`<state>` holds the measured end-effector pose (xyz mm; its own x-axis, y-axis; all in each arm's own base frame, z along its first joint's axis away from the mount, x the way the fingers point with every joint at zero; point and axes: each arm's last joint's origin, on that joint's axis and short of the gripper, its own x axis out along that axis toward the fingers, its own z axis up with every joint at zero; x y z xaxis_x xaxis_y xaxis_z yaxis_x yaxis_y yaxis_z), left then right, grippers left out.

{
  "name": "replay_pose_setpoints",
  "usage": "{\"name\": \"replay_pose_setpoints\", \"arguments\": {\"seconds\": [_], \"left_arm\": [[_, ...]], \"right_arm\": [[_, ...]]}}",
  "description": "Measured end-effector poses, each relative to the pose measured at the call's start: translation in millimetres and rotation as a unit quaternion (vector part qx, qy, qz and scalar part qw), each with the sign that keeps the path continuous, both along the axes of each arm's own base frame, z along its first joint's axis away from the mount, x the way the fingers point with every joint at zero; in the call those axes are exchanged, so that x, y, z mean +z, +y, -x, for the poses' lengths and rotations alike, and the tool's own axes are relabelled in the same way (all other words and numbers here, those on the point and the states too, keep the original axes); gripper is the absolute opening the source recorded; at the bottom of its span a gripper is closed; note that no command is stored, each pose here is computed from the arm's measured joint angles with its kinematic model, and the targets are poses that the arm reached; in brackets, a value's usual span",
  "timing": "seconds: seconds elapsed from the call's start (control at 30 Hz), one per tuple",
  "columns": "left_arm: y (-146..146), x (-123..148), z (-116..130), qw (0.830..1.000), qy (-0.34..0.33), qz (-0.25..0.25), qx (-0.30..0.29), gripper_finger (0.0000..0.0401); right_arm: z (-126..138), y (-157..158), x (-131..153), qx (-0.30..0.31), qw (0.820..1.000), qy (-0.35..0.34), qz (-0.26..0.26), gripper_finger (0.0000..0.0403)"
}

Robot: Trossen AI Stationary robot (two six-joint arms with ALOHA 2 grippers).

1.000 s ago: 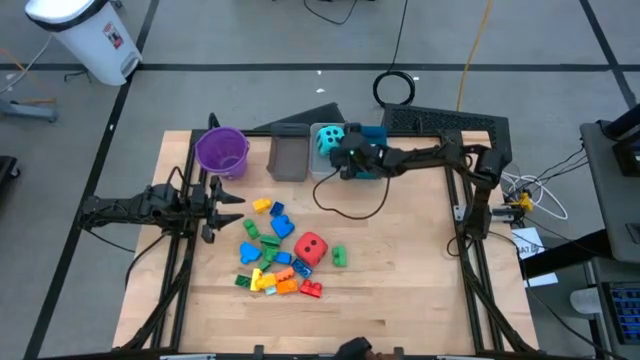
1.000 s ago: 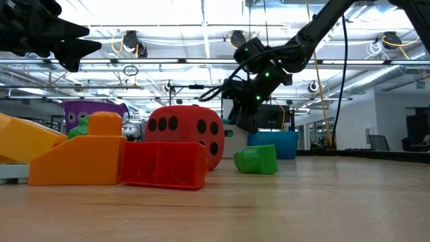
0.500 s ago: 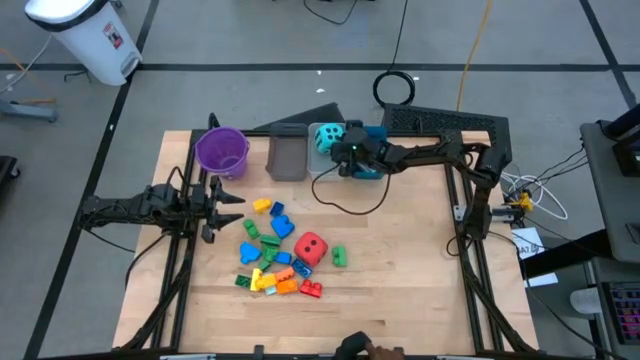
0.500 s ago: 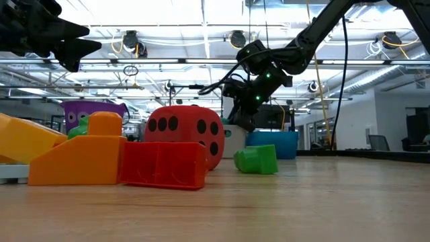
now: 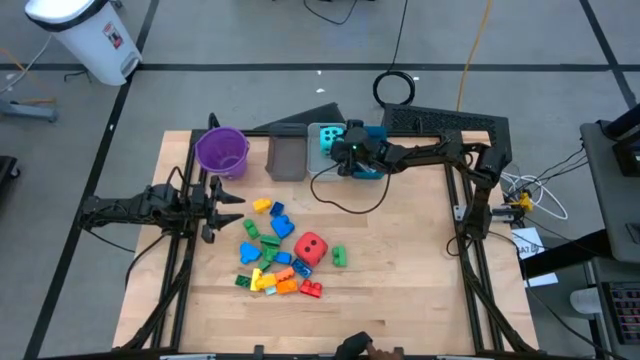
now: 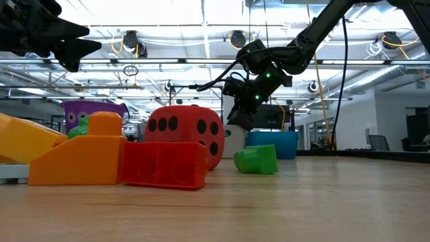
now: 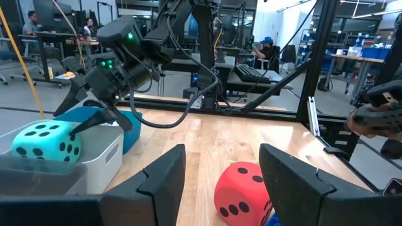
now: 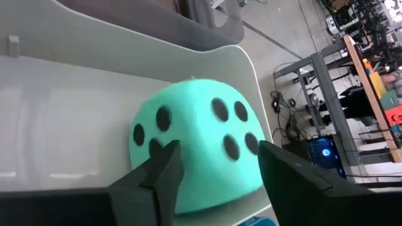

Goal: Pick & Place Toys
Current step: Put the blue dice into the gray bin, then put the red dice into the gray bin

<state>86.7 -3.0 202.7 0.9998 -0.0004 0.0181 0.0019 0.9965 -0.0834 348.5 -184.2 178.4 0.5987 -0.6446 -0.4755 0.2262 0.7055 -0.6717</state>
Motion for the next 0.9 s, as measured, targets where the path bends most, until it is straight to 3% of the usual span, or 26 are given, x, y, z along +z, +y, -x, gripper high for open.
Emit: {"name": "replay_pose_setpoints", "arguments": {"seconds": [0.2,0.53,0.9], "left_arm": [[0.0,-0.1,0.0,1.0,0.0,0.0,0.0,0.0209],[0.0,0.0,0.0,1.0,0.0,0.0,0.0,0.0209],[0.0,0.0,0.0,1.0,0.0,0.0,0.0,0.0209]], "right_arm": [[0.0,0.2,-0.1,0.0,1.0,0.0,0.0,0.0205],[1.0,-0.1,0.3,-0.039,0.999,0.004,0.016,0.0197],[-15.9,40.3,5.3,-0.012,0.999,0.007,0.038,0.0197]]}}
